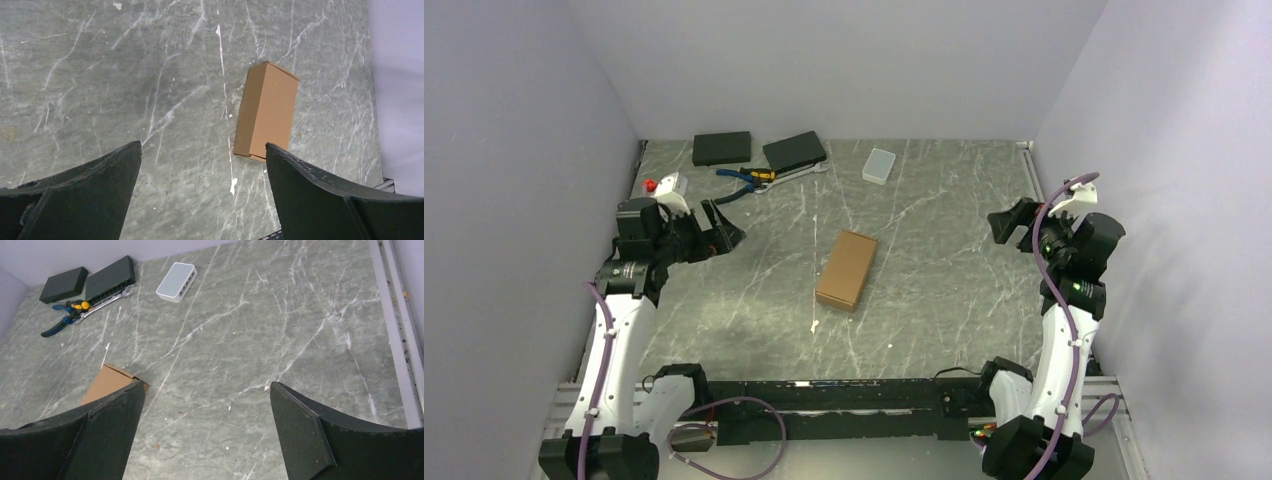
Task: Fold the paper box
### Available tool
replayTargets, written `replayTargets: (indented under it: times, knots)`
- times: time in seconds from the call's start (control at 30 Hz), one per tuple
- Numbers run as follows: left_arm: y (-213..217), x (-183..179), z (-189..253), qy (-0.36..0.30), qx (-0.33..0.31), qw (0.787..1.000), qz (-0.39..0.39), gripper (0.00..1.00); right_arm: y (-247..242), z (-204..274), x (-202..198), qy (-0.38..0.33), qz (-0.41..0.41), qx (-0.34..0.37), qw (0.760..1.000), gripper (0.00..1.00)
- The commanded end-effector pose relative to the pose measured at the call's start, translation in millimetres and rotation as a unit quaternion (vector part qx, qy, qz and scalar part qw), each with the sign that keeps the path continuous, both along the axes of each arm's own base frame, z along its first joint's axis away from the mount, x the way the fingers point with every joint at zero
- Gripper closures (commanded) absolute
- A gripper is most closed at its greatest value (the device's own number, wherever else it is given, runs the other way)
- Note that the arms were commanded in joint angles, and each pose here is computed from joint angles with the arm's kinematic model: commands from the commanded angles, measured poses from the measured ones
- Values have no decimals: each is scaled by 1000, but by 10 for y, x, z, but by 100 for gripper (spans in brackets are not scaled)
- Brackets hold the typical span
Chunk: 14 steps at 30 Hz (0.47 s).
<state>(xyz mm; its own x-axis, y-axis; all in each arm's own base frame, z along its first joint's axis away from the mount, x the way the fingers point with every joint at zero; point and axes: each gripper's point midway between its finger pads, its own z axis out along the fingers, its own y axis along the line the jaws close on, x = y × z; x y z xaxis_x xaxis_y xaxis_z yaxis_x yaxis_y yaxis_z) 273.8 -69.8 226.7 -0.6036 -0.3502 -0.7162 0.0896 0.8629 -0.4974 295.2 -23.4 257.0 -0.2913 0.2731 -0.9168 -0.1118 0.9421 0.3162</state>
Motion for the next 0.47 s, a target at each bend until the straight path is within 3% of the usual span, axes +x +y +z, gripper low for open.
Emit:
replayTargets:
  times: [0.0, 0.43]
  knots:
    - [-41, 35, 58, -18, -6, 1000, -17, 1, 35, 128, 22, -22, 21, -15, 999, 0]
    - [-11, 55, 26, -12, -4, 1000, -11, 1, 110, 177, -33, -37, 40, -23, 998, 0]
